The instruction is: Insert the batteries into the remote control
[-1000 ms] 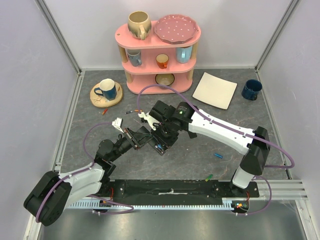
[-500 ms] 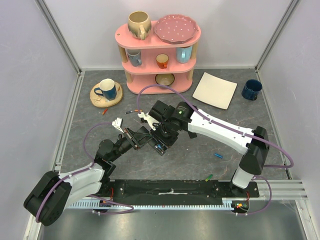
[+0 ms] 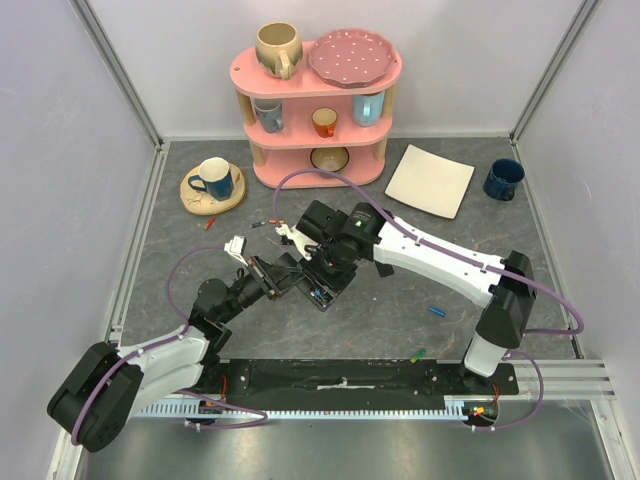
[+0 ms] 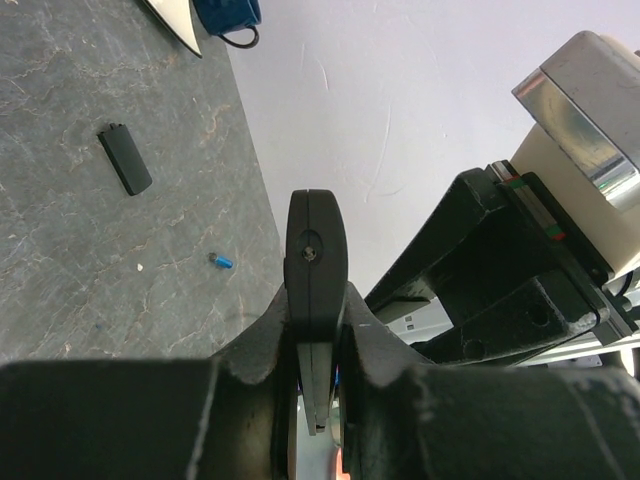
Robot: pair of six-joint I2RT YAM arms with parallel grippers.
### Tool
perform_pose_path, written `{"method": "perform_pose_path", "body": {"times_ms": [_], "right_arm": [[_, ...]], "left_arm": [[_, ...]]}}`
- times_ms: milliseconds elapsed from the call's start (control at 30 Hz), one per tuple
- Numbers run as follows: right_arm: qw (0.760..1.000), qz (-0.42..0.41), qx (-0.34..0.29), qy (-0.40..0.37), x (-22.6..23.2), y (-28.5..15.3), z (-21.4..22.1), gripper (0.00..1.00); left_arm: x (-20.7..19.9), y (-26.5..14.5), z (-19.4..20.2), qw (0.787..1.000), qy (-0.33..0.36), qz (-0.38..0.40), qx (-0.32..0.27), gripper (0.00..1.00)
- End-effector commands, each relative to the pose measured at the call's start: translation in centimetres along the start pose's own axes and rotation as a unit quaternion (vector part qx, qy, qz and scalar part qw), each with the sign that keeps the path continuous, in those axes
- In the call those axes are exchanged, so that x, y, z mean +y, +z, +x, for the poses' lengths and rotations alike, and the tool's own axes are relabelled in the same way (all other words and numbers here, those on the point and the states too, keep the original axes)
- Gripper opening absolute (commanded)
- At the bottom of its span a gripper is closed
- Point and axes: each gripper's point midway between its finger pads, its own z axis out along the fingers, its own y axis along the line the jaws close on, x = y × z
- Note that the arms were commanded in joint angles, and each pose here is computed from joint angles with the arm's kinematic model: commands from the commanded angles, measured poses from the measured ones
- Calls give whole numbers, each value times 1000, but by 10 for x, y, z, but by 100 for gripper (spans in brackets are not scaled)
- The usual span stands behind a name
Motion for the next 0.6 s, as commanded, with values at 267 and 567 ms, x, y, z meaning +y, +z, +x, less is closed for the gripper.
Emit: {"method": "perform_pose_path", "body": {"times_ms": [267,567], "right_arm": [[1000,9,-18,-6,-4,-6,-16,39],[999,9,-30,-8,-3,-7,-28,40]], "left_arm": [[-1,-10,13,1000,10,19,22,2],[-1,-10,13,999,11,20,23,2]]}}
